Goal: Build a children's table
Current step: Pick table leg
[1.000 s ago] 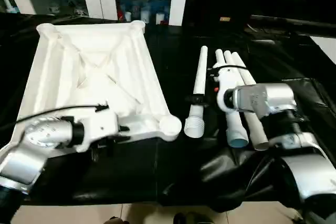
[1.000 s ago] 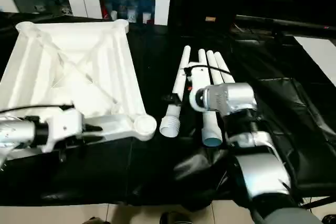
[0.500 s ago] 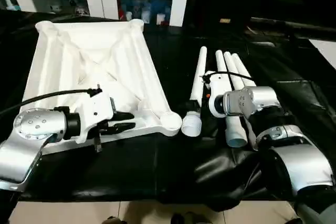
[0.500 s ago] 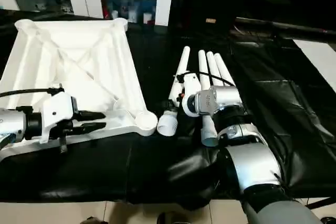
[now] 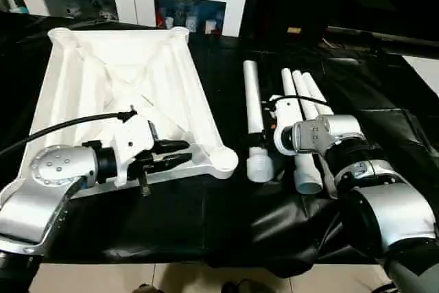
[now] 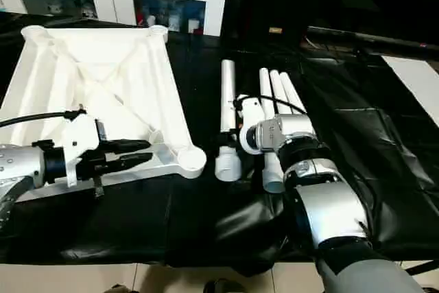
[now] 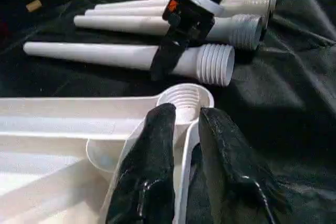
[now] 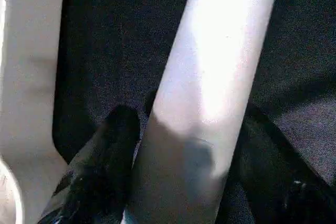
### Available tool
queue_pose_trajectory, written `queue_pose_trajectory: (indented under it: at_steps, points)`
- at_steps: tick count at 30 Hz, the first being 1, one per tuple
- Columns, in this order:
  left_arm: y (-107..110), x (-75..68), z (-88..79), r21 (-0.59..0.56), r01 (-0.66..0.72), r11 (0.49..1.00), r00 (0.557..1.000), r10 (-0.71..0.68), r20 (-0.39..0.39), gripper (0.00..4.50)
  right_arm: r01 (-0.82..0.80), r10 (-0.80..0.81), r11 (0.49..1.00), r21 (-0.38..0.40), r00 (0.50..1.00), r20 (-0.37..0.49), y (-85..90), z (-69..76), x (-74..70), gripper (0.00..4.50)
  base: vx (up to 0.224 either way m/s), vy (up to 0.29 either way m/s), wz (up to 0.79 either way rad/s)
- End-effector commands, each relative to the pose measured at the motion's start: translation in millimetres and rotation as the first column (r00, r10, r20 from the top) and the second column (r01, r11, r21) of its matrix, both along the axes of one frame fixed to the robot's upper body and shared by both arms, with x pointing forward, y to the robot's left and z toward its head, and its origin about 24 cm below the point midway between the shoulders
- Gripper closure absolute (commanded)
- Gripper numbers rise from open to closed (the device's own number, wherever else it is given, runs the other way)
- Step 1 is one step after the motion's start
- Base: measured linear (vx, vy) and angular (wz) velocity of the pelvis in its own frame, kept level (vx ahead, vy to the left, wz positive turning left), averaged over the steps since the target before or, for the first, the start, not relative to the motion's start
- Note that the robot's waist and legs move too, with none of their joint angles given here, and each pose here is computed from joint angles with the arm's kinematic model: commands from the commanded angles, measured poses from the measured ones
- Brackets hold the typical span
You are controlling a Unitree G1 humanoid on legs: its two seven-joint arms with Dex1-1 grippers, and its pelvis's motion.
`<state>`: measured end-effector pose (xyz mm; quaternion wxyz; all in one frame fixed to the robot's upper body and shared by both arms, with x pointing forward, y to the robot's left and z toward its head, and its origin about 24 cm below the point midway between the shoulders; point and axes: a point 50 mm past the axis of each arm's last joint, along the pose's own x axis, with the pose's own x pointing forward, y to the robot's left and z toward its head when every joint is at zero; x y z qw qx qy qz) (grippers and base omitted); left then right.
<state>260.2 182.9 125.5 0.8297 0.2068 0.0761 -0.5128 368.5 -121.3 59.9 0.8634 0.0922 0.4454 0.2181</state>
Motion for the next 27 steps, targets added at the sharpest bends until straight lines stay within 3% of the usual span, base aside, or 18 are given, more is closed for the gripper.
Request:
queue_pose_trajectory:
  at_steps: [1, 6, 13, 14, 16, 18, 19, 20, 21, 22, 24, 25, 27]
  points:
    - [-2.7, 1.5, -0.1, 0.037, 0.002, 0.999, 1.000, -0.001, -0.017, 3.18, 0.032, -0.036, 0.999, -0.035, 0.992, -0.119, -8.6, -24.4, -14.1, 2.02, 0.000, 0.000, 0.00]
    - [-5.2, 15.8, 4.2, 0.031, -0.074, 0.997, 0.994, 0.071, 0.083, 2.75, 0.072, -0.071, 0.997, 0.024, 0.996, -0.060, -10.4, -9.7, -4.1, 2.38, 0.000, 0.000, 0.00]
    - [-15.2, 28.0, 12.6, -0.102, -0.149, 0.983, 0.981, 0.160, 0.107, 2.15, 0.063, -0.072, 0.986, 0.157, 0.996, 0.052, -12.1, 20.7, 8.6, 2.65, 0.000, 0.000, 0.00]
    - [-19.1, 31.2, 15.1, -0.152, -0.164, 0.975, 0.981, 0.177, 0.081, 2.15, 0.058, -0.088, 0.972, 0.228, 0.989, 0.122, -14.3, 32.6, 12.8, 2.65, 0.000, 0.000, 0.00]
    - [-21.2, 33.7, 17.9, -0.185, -0.177, 0.967, 0.976, 0.196, 0.095, 1.95, 0.044, -0.090, 0.966, 0.256, 0.981, 0.171, -15.5, 38.7, 14.3, 2.66, 0.000, 0.000, 0.00]
    - [-23.8, 43.5, 23.5, -0.229, -0.244, 0.942, 0.950, 0.280, 0.137, 1.80, -0.046, -0.068, 0.935, 0.353, 0.950, 0.306, -14.8, 54.4, 12.9, 2.66, 0.000, 0.000, 0.00]
    - [-23.8, 43.5, 23.5, -0.229, -0.244, 0.942, 0.950, 0.280, 0.137, 1.80, -0.046, -0.068, 0.935, 0.353, 0.950, 0.306, -14.8, 54.4, 12.9, 2.66, 0.000, 0.000, 0.00]
    - [-26.8, 55.8, 28.1, -0.273, -0.328, 0.905, 0.927, 0.364, 0.094, 1.58, -0.131, -0.028, 0.922, 0.364, 0.915, 0.402, -18.7, 62.0, 6.0, 2.66, 0.000, 0.000, 0.00]
    - [-27.1, 56.6, 28.5, -0.273, -0.334, 0.902, 0.925, 0.370, 0.090, 1.51, -0.137, -0.026, 0.921, 0.364, 0.912, 0.408, -19.0, 62.4, 5.5, 2.66, 0.000, 0.000, 0.00]
    - [-31.2, 65.1, 33.1, -0.278, -0.405, 0.871, 0.901, 0.431, 0.039, 1.47, -0.206, 0.008, 0.909, 0.362, 0.878, 0.479, -22.2, 67.0, -1.0, 2.66, 0.000, 0.000, 0.00]
    - [-48.2, 67.9, 47.4, -0.399, -0.346, 0.849, 0.933, 0.356, -0.051, 1.40, -0.306, 0.037, 0.864, 0.401, 0.831, 0.555, -27.2, 74.9, -13.1, 2.66, 0.000, 0.000, 0.00]
    - [-48.2, 67.9, 47.4, -0.399, -0.346, 0.849, 0.933, 0.356, -0.051, 1.29, -0.306, 0.037, 0.864, 0.401, 0.831, 0.555, -27.2, 74.9, -13.1, 2.66, 0.000, 0.000, 0.00]
    - [-60.8, 66.4, 55.7, -0.454, -0.300, 0.839, 0.954, 0.274, -0.124, 1.10, -0.354, 0.026, 0.823, 0.444, 0.804, 0.594, -30.6, 83.7, -22.5, 2.66, 0.000, 0.000, 0.00]
